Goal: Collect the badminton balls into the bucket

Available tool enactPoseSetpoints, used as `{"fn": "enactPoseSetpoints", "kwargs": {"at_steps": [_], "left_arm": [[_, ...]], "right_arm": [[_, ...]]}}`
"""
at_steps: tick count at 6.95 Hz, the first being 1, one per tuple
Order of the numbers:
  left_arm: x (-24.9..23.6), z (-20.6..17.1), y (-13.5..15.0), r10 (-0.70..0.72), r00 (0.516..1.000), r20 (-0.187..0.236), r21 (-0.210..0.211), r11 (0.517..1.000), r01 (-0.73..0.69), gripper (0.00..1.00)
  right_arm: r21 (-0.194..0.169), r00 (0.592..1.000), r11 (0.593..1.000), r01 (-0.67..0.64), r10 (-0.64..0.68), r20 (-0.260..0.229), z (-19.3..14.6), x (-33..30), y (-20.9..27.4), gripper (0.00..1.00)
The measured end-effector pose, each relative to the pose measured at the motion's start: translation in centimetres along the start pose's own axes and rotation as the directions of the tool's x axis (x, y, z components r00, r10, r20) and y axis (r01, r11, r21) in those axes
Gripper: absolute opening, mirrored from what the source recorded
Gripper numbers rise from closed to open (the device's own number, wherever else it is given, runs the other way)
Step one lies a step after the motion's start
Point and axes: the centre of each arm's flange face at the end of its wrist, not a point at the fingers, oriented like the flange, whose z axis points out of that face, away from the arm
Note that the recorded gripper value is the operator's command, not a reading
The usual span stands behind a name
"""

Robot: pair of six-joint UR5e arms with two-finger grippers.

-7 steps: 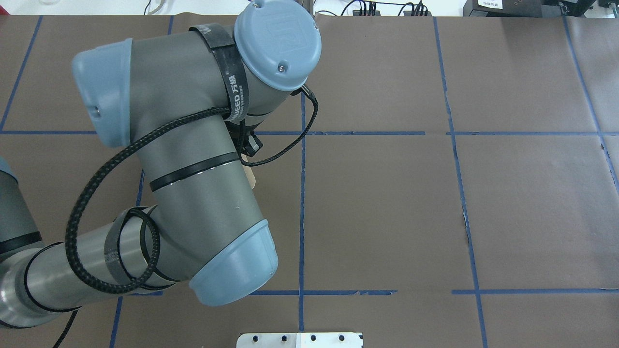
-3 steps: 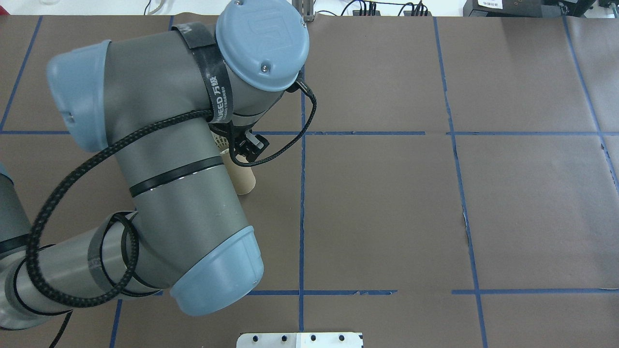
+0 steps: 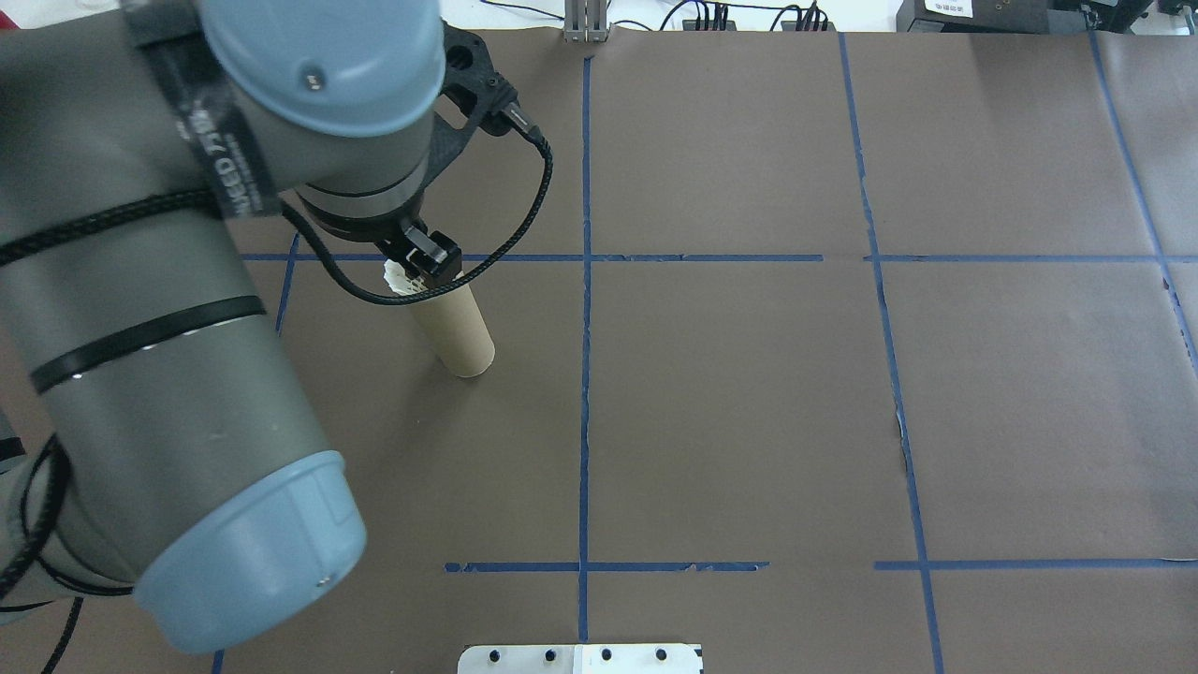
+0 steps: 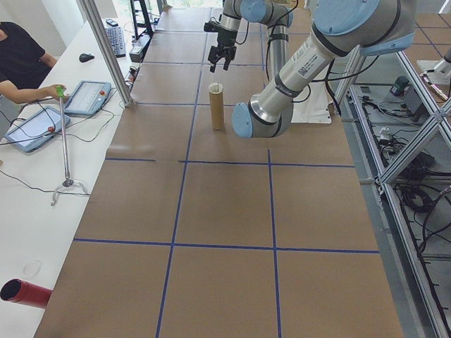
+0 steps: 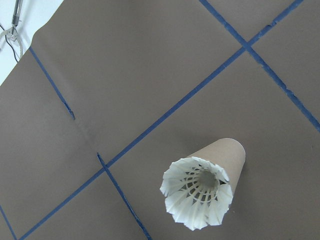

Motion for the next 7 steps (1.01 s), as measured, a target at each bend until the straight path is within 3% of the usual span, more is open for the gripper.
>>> {"fn": "enactPoseSetpoints", "kwargs": {"at_steps": [2,4,7], "left_arm": [[-8.0,1.6,1.2,-0.120,0.988,-0.095,0.008,0.993,0.121,1.00],[-15.7,6.1,4.1,-0.218,0.954,-0.204,-0.007,0.975,0.221,1.00],[-26.8,12.8,8.6,-0.219,0.931,-0.293,-0.066,0.976,0.209,1.00]], "right_arm": [[0.000,1.000,1.000,0.000,0.000,0.000,0.0,0.0,0.0,1.00],[0.000,1.000,1.000,0.000,0.000,0.000,0.0,0.0,0.0,1.00],[0.000,1.000,1.000,0.000,0.000,0.000,0.0,0.0,0.0,1.00]]}}
